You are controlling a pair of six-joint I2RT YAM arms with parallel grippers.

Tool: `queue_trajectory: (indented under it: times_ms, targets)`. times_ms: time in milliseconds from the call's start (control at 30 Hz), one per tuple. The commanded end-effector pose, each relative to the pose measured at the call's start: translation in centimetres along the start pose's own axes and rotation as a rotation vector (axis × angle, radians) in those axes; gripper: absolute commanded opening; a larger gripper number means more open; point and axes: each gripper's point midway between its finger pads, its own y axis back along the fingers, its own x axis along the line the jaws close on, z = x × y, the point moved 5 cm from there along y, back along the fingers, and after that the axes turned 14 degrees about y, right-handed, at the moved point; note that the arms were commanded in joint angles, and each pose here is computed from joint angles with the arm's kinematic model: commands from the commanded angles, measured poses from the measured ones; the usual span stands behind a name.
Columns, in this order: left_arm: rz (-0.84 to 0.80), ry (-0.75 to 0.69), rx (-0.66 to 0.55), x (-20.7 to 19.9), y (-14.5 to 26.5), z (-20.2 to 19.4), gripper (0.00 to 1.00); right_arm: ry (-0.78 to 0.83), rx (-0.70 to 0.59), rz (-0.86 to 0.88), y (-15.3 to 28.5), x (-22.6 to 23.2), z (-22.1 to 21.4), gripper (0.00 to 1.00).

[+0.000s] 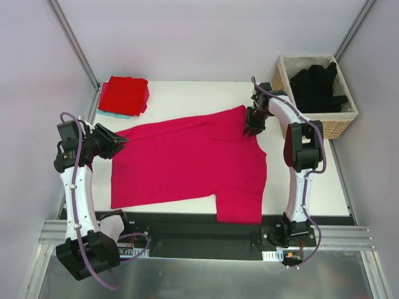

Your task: Fold and stack the t-shirts

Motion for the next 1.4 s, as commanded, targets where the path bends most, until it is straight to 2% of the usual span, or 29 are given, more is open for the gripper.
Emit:
queue_trajectory:
  times_ms: [0,433,1067,1167,1300,1367]
  targets:
    - [-0.052,-0.011,0.0,-0.9,0.5,-0.2,0.37,0.031,0.006,-0.013,-0.2,0.4,0.4,0.33]
    - [-0.056,0.0,0.005,-0.9,0.5,-0.4,0.36,0.103,0.041,-0.117,-0.9,-0.5,0.0,0.31]
    - [-0.073,0.001,0.005,-1.0,0.6,-0.5,0.35,0.11,0.054,-0.124,-1.8,-0.5,0.4,0.29]
    - [-0.074,0.002,0.006,-1.0,0.6,-0.5,0.34,0.103,0.057,-0.109,-2.1,-0.4,0.3,0.24]
    - [-0.069,0.004,0.004,-0.9,0.5,-0.5,0.34,0.09,0.04,-0.078,-1.7,0.2,0.6,0.05]
    - [-0.067,0.007,0.003,-0.7,0.3,-0.5,0.34,0.091,0.025,-0.065,-1.0,0.5,0.7,0.0]
